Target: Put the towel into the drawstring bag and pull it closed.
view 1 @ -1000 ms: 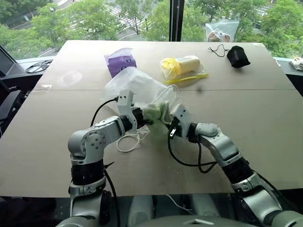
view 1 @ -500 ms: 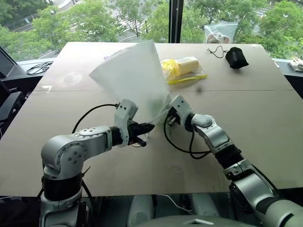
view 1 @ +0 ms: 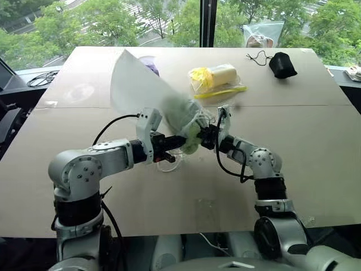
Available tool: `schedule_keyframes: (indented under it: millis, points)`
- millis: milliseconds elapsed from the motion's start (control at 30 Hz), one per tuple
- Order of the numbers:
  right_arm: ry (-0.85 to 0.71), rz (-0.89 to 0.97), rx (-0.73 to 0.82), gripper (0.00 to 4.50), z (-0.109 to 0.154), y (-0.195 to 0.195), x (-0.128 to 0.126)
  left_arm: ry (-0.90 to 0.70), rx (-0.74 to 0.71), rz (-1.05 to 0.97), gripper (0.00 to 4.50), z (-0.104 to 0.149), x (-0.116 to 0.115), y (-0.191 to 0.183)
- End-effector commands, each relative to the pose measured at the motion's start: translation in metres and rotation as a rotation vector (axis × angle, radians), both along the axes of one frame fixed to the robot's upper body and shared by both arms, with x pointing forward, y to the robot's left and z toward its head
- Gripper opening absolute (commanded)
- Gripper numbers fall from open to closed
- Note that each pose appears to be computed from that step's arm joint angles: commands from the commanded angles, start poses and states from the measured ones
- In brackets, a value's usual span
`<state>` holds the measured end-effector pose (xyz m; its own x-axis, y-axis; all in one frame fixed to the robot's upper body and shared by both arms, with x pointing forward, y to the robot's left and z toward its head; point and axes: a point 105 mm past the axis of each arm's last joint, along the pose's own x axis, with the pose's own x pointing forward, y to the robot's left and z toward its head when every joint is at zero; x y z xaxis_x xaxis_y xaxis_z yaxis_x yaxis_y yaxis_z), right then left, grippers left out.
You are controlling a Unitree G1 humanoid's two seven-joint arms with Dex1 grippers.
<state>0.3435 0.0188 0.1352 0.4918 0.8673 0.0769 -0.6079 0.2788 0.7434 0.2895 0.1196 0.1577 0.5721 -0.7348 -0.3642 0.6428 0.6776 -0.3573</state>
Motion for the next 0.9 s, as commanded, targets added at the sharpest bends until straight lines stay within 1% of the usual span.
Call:
schedule_keyframes:
  millis: [33,200,233,300,367,400,500,533,567,633,667,700,733,800,833,900]
  points:
    - [-0.09,-0.09,-0.102,0.08,0.01,0.022,0.016,0.013,-0.061,-0.167,0.0,0.01,-0.015,-0.028]
    - [-0.371,-0.132,-0.389,0.08,-0.015,0.026,0.019,0.036,-0.076,-0.222,0.0,0.006,-0.022,-0.044]
    - [-0.408,-0.117,-0.417,0.08,-0.019,0.025,0.017,0.037,-0.075,-0.217,0.0,0.005,-0.021,-0.045]
    - [-0.396,-0.079,-0.37,0.08,-0.018,0.02,0.009,0.033,-0.067,-0.194,0.0,0.003,-0.018,-0.044]
    - [-0.375,0.036,-0.248,0.08,-0.007,0.022,-0.011,0.041,-0.063,-0.186,0.0,0.0,-0.018,-0.044]
    - [-0.388,0.075,-0.243,0.08,-0.005,0.023,-0.018,0.034,-0.052,-0.185,0.0,-0.001,-0.018,-0.043]
    - [-0.584,0.059,-0.509,0.08,-0.024,0.025,-0.014,0.008,-0.035,-0.149,0.0,0.001,-0.011,-0.038]
    - [-0.627,0.043,-0.564,0.08,-0.028,0.024,-0.011,0.0,-0.029,-0.131,0.0,0.002,-0.007,-0.034]
    - [-0.61,0.036,-0.539,0.08,-0.024,0.023,-0.009,-0.006,-0.022,-0.116,0.0,0.002,-0.004,-0.031]
    - [-0.54,-0.019,-0.414,0.08,-0.007,0.017,-0.003,-0.011,-0.006,-0.089,0.0,0.001,-0.001,-0.024]
    - [-0.528,-0.054,-0.39,0.58,0.0,0.009,0.001,-0.015,0.008,-0.077,0.0,0.0,0.0,-0.02]
    - [-0.533,-0.081,-0.404,1.12,0.003,0.001,0.004,-0.019,0.019,-0.067,0.0,-0.001,0.0,-0.016]
    - [-0.548,-0.087,-0.422,1.44,0.005,-0.005,0.004,-0.022,0.025,-0.06,0.0,-0.002,0.0,-0.013]
    - [-0.548,-0.066,-0.404,2.34,0.014,-0.018,-0.005,-0.027,0.028,-0.041,0.0,-0.003,0.002,-0.008]
    - [-0.547,-0.043,-0.396,2.34,0.018,-0.026,-0.012,-0.031,0.029,-0.035,0.0,-0.003,0.003,-0.006]
    - [-0.546,-0.01,-0.433,2.34,0.019,-0.039,-0.023,-0.047,0.034,-0.021,0.0,-0.001,0.005,-0.003]
